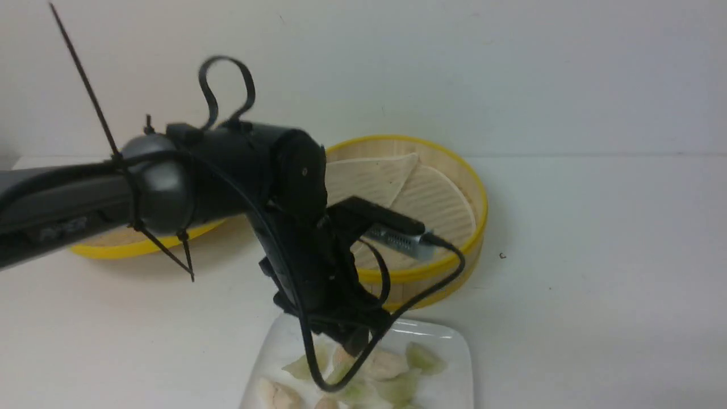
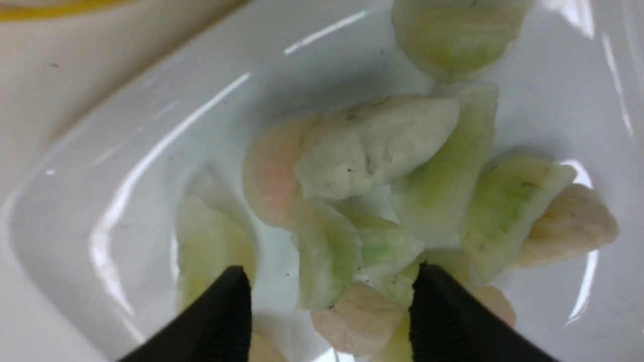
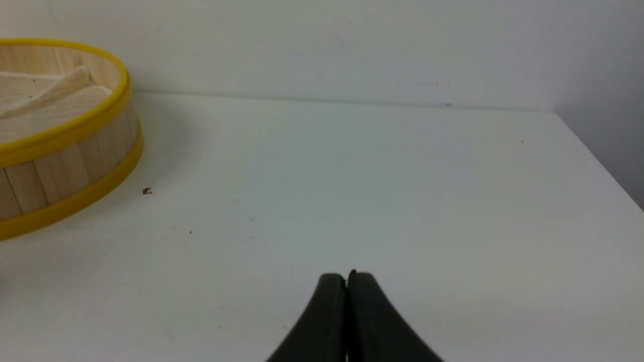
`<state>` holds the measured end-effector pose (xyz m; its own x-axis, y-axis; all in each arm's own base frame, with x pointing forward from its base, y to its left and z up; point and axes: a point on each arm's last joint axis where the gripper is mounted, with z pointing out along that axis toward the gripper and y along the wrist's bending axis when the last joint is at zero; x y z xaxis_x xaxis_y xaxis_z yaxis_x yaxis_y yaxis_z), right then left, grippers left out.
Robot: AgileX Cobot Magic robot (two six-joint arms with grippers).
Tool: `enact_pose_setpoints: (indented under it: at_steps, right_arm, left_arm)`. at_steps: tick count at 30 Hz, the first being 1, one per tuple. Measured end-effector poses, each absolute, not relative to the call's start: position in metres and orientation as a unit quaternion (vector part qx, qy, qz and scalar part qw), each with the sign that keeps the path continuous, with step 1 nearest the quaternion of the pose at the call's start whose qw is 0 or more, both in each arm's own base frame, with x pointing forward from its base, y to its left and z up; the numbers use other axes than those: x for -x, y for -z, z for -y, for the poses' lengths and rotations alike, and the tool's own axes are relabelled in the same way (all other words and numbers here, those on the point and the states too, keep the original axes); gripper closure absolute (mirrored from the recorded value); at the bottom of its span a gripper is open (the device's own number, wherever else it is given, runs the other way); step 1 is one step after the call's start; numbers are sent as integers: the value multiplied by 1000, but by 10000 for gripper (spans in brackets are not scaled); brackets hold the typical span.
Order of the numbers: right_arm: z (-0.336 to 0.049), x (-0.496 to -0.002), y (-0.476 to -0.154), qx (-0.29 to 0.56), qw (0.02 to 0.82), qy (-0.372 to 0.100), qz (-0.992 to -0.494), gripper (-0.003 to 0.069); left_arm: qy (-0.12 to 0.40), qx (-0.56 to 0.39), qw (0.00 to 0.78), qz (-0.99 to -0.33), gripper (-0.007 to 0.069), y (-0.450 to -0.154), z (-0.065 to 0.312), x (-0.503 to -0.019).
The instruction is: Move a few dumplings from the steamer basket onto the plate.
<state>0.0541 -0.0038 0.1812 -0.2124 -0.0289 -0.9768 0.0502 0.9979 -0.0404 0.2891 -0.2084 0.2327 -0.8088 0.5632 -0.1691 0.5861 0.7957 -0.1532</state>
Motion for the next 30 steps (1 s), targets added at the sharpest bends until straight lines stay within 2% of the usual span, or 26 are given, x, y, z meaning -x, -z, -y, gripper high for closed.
enact_pose_setpoints:
  at_steps: [4,5,7,9,10,11,14,19,30]
  right_arm:
    - [4,-54,-181,-7,627,32,-778,673]
    - [4,-54,-181,-7,627,32,-778,673]
    - [4,-54,-181,-7,627,32,-778,673]
    - [4,-54,-181,-7,627,32,-778,673]
    - [4,-54,-181,-7,627,32,-778,673]
    - [4,-54,-181,-7,627,32,-778,673]
    - [4,-54,-181,-7,627,32,-778,673]
    - [4,-54,-181,-7,627,32,-778,673]
    - [4,-54,-181,-7,627,32,-778,673]
  left_arm:
    - [76,-293,115,-946,402,-286,196,-284]
    - [69,-291,140,-944,475,-304,190,-278]
    - [64,-284,176,-940,572,-331,177,-265]
    - [65,-277,213,-935,609,-356,165,-250]
    - [66,-277,217,-934,615,-358,164,-248]
    - [73,-270,257,-925,626,-380,150,-230]
    - [91,-253,313,-911,631,-402,126,-194]
    - [126,-224,389,-885,631,-404,95,-146]
    - [174,-174,527,-813,631,-343,38,-66]
